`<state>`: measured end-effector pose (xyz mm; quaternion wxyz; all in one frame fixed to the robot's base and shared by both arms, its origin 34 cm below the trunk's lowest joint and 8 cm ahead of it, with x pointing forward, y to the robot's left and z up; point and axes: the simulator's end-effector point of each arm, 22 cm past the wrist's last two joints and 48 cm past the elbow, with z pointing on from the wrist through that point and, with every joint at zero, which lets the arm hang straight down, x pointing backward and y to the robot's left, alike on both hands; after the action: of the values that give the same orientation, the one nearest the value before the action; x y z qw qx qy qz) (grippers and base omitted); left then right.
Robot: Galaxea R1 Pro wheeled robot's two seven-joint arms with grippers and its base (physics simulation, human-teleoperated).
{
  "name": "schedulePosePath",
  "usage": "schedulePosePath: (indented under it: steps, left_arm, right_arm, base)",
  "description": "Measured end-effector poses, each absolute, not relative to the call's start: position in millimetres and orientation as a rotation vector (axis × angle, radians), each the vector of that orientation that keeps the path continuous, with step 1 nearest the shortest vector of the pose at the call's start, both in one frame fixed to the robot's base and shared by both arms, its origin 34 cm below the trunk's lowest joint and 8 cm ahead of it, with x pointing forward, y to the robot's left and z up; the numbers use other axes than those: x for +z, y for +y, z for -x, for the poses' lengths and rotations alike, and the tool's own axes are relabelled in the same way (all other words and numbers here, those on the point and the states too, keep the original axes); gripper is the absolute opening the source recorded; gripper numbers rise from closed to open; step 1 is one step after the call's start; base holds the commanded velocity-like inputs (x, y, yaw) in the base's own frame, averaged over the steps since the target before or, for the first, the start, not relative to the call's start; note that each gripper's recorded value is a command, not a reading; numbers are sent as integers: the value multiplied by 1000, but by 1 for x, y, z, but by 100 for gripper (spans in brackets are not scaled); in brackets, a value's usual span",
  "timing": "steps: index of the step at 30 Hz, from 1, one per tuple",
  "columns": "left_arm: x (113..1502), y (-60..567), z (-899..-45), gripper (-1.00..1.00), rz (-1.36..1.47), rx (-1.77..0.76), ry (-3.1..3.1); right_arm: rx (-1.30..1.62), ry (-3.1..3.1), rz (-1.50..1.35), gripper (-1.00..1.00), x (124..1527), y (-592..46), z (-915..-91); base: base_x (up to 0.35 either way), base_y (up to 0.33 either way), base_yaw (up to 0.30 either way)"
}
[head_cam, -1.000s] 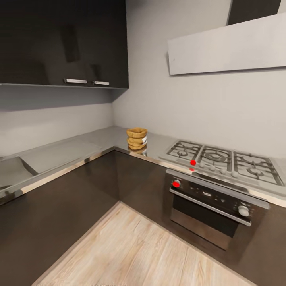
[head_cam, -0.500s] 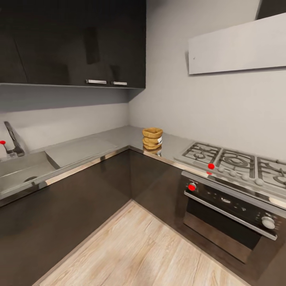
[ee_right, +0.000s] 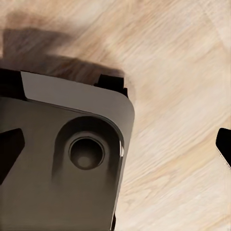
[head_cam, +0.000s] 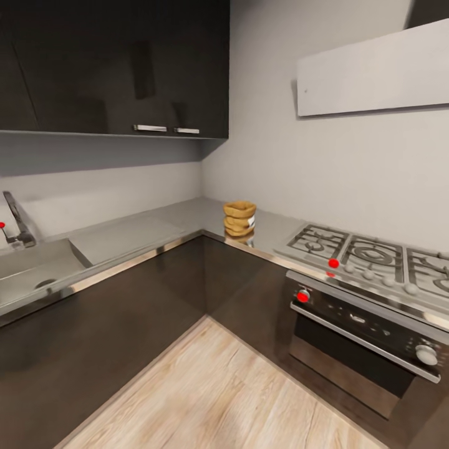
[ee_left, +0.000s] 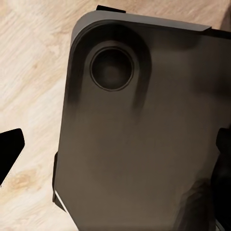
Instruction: In the kitchen, take the popcorn bag from the countertop, put it into the microwave, and heat it until the popcorn is cooked so the cooked popcorn ends up inside the bag.
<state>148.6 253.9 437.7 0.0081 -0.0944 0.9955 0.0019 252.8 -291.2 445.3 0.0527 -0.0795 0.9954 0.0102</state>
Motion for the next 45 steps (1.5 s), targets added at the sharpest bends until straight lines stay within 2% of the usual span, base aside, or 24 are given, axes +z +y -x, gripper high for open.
schedulePosePath:
  steps: [11, 28, 37, 45]
  left_arm:
    - [438, 255, -148, 100, 285, 4, 3113]
    - [438, 254, -148, 100, 275, 3, 3114]
    - [438, 253, -149, 100, 273, 0, 3113]
    - [438, 252, -150, 100, 280, -1, 3110]
  right_arm:
    - [36, 3024, 243, 100, 445, -289, -253]
    - [39, 3025, 235, 100, 445, -287, -253]
    - [40, 3029, 229, 100, 445, -287, -252]
    - [38, 3027, 225, 100, 445, -288, -253]
  base:
    - [313, 129, 0]
    - [297, 220, -2]
    - [265, 236, -222]
    - [34, 32, -243]
